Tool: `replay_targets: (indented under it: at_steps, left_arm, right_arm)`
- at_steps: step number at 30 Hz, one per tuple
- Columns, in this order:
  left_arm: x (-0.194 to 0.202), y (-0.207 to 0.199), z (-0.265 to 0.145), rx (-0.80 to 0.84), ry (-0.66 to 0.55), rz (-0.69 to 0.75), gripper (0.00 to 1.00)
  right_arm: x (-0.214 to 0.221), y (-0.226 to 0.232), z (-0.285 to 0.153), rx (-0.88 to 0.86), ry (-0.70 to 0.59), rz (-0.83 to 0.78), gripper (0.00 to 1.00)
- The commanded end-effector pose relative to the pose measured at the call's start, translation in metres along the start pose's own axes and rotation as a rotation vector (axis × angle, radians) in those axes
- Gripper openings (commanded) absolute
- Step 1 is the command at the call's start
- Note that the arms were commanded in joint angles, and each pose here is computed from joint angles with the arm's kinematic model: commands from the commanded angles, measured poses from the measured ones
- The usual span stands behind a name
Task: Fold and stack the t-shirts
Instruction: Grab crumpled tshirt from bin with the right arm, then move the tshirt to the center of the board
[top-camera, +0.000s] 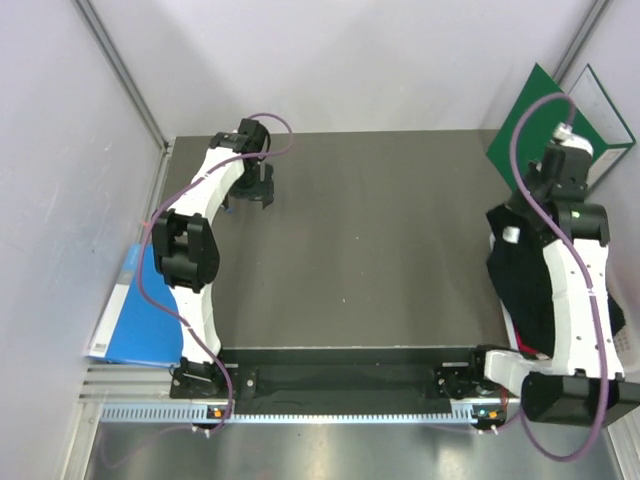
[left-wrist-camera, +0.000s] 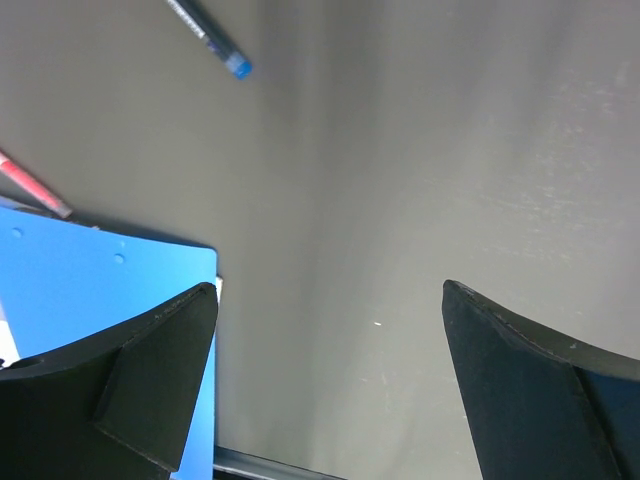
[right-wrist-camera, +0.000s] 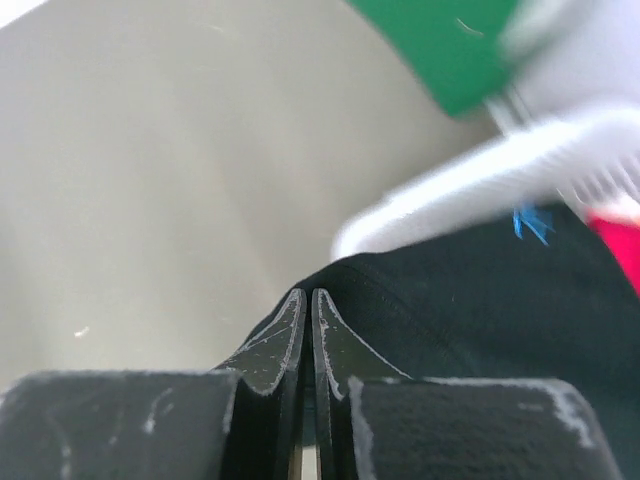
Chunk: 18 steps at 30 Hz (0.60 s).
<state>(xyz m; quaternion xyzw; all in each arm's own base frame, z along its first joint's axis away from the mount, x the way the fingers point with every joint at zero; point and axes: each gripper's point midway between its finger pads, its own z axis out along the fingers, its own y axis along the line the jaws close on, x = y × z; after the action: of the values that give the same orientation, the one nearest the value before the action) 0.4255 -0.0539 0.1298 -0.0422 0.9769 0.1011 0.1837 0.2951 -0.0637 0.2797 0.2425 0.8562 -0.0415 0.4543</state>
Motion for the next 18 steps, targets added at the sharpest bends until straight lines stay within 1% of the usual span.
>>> replay_targets:
  at_steps: [1,2,3,4,5,6,7,8,9,10,11,12,13,14,15,16,17,18]
  left_arm:
    - [-0.023,-0.008,-0.013,0.055,-0.073,-0.018,0.98]
    - [-0.023,-0.008,-0.013,0.057,-0.074,-0.019,0.98]
    - [-0.023,-0.009,-0.013,0.058,-0.074,-0.019,0.98]
    - [-0.023,-0.008,-0.014,0.057,-0.076,-0.019,0.99]
    - [-0.024,-0.007,-0.015,0.057,-0.079,-0.02,0.99]
    - [-0.024,-0.007,-0.015,0.059,-0.078,-0.02,0.98]
    - [-0.024,-0.006,-0.016,0.06,-0.08,-0.023,0.98]
    - [-0.025,-0.003,-0.016,0.057,-0.081,-0.028,0.98]
    - [-0.026,-0.002,-0.016,0.059,-0.084,-0.032,0.98]
    - [-0.026,-0.001,-0.016,0.059,-0.084,-0.033,0.98]
    - [-0.026,0.001,-0.017,0.057,-0.084,-0.037,0.98]
    - [-0.026,0.002,-0.017,0.055,-0.084,-0.039,0.98]
    - [-0.025,0.002,-0.016,0.055,-0.082,-0.038,0.98]
    - [-0.025,0.003,-0.017,0.056,-0.083,-0.038,0.98]
    - [-0.023,0.002,-0.017,0.058,-0.078,-0.037,0.99]
    - [-0.023,0.003,-0.019,0.059,-0.08,-0.038,0.98]
    - [-0.022,0.004,-0.019,0.056,-0.08,-0.037,0.98]
    - [-0.02,0.005,-0.018,0.052,-0.076,-0.036,0.98]
  right_arm:
    - [-0.044,0.091,-0.026,-0.254,-0.103,-0.128,0.0]
    - [-0.044,0.105,-0.029,-0.28,-0.098,-0.159,0.0]
    - [-0.035,0.129,-0.035,-0.335,-0.072,-0.205,0.0]
    - [-0.043,0.147,-0.037,-0.365,-0.074,-0.22,0.0]
    - [-0.041,0.162,-0.039,-0.397,-0.061,-0.244,0.0]
    - [-0.023,0.188,-0.036,-0.445,-0.003,-0.301,0.0]
    - [-0.036,0.205,-0.051,-0.493,-0.034,-0.308,0.0]
    - [-0.036,0.22,-0.058,-0.534,-0.032,-0.334,0.0]
    - [-0.019,0.246,-0.064,-0.596,0.01,-0.388,0.0]
    - [-0.035,0.263,-0.087,-0.663,-0.041,-0.395,0.0]
    - [-0.035,0.277,-0.099,-0.715,-0.049,-0.415,0.0]
    - [-0.02,0.301,-0.113,-0.796,-0.023,-0.458,0.0]
    - [-0.033,0.311,-0.138,-0.855,-0.066,-0.459,0.0]
    - [-0.033,0.319,-0.148,-0.885,-0.074,-0.464,0.0]
    - [-0.025,0.332,-0.167,-0.964,-0.061,-0.478,0.0]
    - [-0.032,0.338,-0.181,-1.012,-0.084,-0.443,0.0]
    - [-0.03,0.342,-0.19,-1.057,-0.079,-0.43,0.0]
    - [-0.023,0.337,-0.19,-1.062,-0.062,-0.416,0.0]
